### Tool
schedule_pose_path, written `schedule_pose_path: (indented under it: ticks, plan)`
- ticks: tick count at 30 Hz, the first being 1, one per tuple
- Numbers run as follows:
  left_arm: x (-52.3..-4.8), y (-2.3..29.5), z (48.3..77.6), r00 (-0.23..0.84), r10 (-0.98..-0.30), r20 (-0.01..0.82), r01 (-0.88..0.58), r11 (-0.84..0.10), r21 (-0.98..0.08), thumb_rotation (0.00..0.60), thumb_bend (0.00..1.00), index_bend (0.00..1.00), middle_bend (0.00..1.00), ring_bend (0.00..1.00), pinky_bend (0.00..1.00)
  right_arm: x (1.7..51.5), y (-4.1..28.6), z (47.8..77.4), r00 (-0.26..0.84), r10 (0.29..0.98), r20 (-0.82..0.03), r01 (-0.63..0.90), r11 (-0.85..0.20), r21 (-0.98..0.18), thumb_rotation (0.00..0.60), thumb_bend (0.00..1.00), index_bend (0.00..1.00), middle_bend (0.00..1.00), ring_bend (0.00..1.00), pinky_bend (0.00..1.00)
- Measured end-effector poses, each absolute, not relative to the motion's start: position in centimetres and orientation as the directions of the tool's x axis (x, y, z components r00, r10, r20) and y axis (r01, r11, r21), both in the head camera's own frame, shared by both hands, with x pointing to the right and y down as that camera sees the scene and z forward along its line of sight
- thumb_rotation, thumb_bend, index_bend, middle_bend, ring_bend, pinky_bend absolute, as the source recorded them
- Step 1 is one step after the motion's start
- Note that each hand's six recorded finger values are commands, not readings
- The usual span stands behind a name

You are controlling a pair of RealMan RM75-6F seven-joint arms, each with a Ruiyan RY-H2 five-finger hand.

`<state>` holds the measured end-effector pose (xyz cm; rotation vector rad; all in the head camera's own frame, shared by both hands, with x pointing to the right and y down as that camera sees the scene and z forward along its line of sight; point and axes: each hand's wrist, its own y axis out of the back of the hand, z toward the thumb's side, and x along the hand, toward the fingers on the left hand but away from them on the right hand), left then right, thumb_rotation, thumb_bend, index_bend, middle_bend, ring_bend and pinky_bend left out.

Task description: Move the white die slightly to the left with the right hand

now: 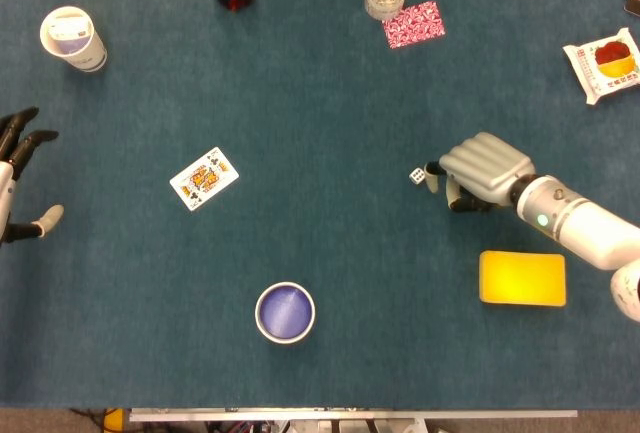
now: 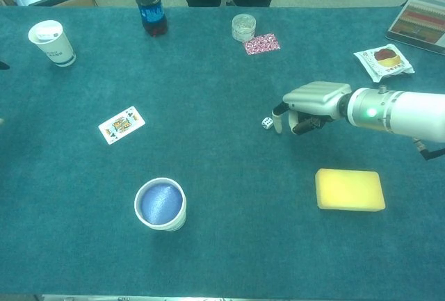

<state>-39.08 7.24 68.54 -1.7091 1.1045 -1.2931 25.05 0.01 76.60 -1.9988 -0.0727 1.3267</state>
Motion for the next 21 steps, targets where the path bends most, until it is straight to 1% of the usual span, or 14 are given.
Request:
schedule_pose_path:
  ticks: [9,21]
  plan:
    - [-39.23,7.35,68.76,0.128,-0.923,0.363,-0.21,-0.383,-0.9,0.6,0.21,0.19,0.08,0.08,0.36,24.73,-0.3,76.67,0.473,0.434,-0.766,-0.307,-0.734,-0.605,0.349,1.0,0.31,1.0,1.0,1.0]
    - [-39.47,7.5,68.92,0.123,-0.922,0.366,-0.215,-0.385,-0.897,0.6,0.21,0.19,0.07,0.08,0.36,24.16,-0.54,76.78,0.488,0.444,-0.751,-0.281,-0.735,-0.617,0.349,1.0,0.31,1.0,1.0,1.0]
